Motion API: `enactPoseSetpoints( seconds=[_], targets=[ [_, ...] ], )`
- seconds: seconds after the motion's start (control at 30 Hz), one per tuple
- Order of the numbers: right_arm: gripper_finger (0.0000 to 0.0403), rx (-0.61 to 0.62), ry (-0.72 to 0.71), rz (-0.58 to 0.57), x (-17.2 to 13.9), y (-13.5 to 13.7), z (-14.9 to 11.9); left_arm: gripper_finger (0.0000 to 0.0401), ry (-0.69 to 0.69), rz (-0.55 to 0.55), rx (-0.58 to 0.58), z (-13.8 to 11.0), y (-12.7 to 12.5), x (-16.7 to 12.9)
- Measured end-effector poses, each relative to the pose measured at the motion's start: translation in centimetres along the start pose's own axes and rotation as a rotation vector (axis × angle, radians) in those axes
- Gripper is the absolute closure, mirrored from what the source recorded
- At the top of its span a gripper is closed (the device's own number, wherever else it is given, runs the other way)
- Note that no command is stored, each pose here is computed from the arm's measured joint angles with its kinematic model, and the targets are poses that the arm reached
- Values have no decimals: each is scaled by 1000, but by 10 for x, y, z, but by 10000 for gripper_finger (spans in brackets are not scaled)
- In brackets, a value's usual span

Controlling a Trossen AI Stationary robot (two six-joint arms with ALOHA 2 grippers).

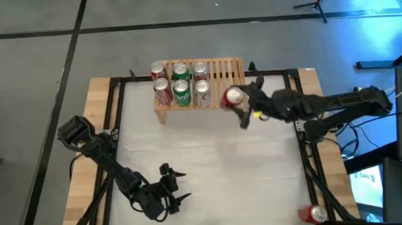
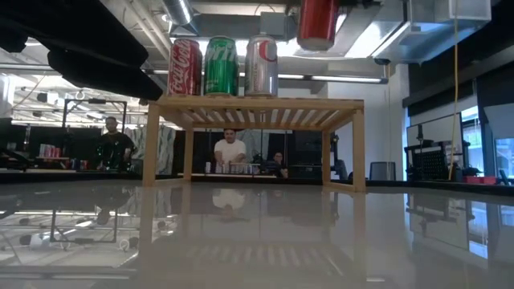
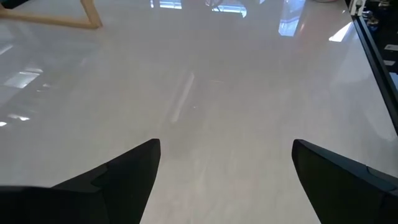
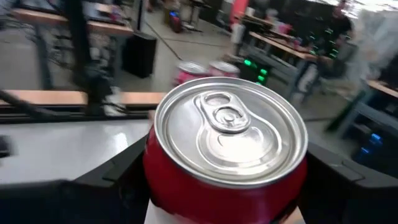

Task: Place canned beverage on shelf
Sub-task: Put the top red black soda can on the shelf

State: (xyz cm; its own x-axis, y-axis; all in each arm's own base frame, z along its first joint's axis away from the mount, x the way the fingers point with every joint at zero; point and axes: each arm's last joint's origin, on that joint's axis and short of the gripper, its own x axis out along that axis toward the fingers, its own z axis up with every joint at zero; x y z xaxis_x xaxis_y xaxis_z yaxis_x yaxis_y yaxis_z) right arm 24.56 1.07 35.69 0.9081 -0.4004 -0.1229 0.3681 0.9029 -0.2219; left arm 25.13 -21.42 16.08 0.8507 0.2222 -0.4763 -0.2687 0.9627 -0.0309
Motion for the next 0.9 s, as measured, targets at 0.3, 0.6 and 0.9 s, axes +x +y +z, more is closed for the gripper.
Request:
enactPoseSetpoints(
  seconds=[0.3,0.6,0.9],
  targets=[
    [111,44,40,-4,26,-49,-14,47,-14,17,5,0,1,0],
    [111,130,64,-53,37,-89,-25,47,-17,22,6,0,1,0],
    [111,192,146,-41,65,-94,-47,47,-14,28,13,0,1,0]
  ],
)
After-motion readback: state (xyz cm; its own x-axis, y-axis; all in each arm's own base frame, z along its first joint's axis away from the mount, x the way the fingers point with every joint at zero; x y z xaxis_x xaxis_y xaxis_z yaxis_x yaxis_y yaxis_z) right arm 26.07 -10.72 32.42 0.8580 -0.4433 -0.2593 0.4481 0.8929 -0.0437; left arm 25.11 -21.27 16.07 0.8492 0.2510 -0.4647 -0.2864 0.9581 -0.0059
